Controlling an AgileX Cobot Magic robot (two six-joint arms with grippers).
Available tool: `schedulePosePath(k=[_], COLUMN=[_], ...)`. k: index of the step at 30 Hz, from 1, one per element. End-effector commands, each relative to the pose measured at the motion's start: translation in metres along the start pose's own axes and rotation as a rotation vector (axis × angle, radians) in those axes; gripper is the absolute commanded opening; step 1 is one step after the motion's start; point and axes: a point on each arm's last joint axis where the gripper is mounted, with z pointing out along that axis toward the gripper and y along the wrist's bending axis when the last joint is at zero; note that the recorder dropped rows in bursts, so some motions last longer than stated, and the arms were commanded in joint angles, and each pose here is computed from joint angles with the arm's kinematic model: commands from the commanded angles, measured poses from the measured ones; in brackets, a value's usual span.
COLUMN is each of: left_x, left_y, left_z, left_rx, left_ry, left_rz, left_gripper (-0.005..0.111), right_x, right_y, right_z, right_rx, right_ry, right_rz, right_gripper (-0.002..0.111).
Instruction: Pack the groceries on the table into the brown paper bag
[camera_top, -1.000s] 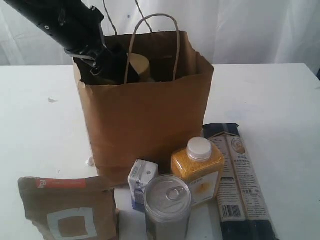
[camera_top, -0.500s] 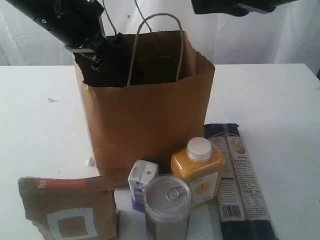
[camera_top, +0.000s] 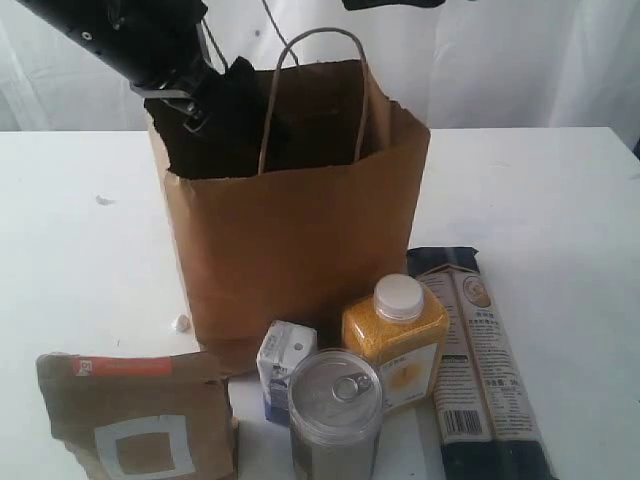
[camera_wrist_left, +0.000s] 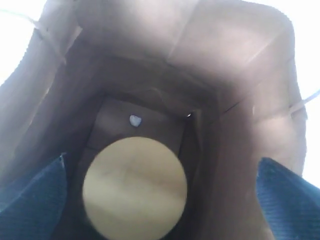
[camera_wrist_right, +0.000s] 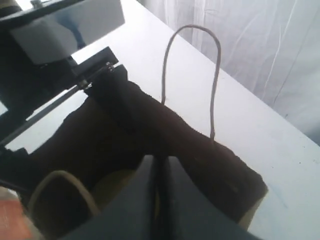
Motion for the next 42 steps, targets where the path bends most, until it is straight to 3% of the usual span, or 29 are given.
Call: schedulePosePath(k=[1,6,16,23,28,30,32,39,42], left_x=[-0.001,-0.003,-0.004,0.016,0.024,0.025,0.026,0.029,0.03], left_y=[-0.005,-0.013,-0.04,-0.065,-0.071,-0.073,-0.074,-0.079,-0.084], left_z=[-0.011,-0.035,-0.099,-0.121,-0.124,-0.124,-0.125,-0.126,-0.131], left_rx=[-0.031,-0.106,-0.288,-0.217,-0.18,-0.169,-0.164,-0.125,-0.122], left_ry=[0.006,-0.033,-0.164,-0.051,0.013,0.022,0.032,0.056,0.038], left_rz=[0.037,0.07,0.05,-0.035,-0.115,-0.138,-0.147,-0.161,-0.152], left_gripper=[0.105,0.105,0.105,0.105,0.101,0.093,0.078,0.002,0.0], right_x=[-0.001,0.0,-0.014,-0.015,-0.003,0.007,0.018,0.052,0.066], right_y=[0.007,0.008,0.037,0.062,0.087,0.1,0.112,0.154,0.166], right_z=[-0.016,-0.033,-0.078,-0.117,-0.144,-0.153,-0.162,-0.197,-0.205], right_rx=[0.039,0.154,0.224,0.317,0.349,0.344,0.346,0.372,0.376], right_ry=[0.051,0.11,0.057,0.042,-0.015,-0.016,-0.025,-0.101,-0.117], right_rz=[-0.021,-0.029,-0.052,-0.066,-0.06,-0.062,-0.068,-0.084,-0.093], right_gripper=[0.005,0.005,0.005,0.005,0.005,0.005,0.005,0.005,0.005])
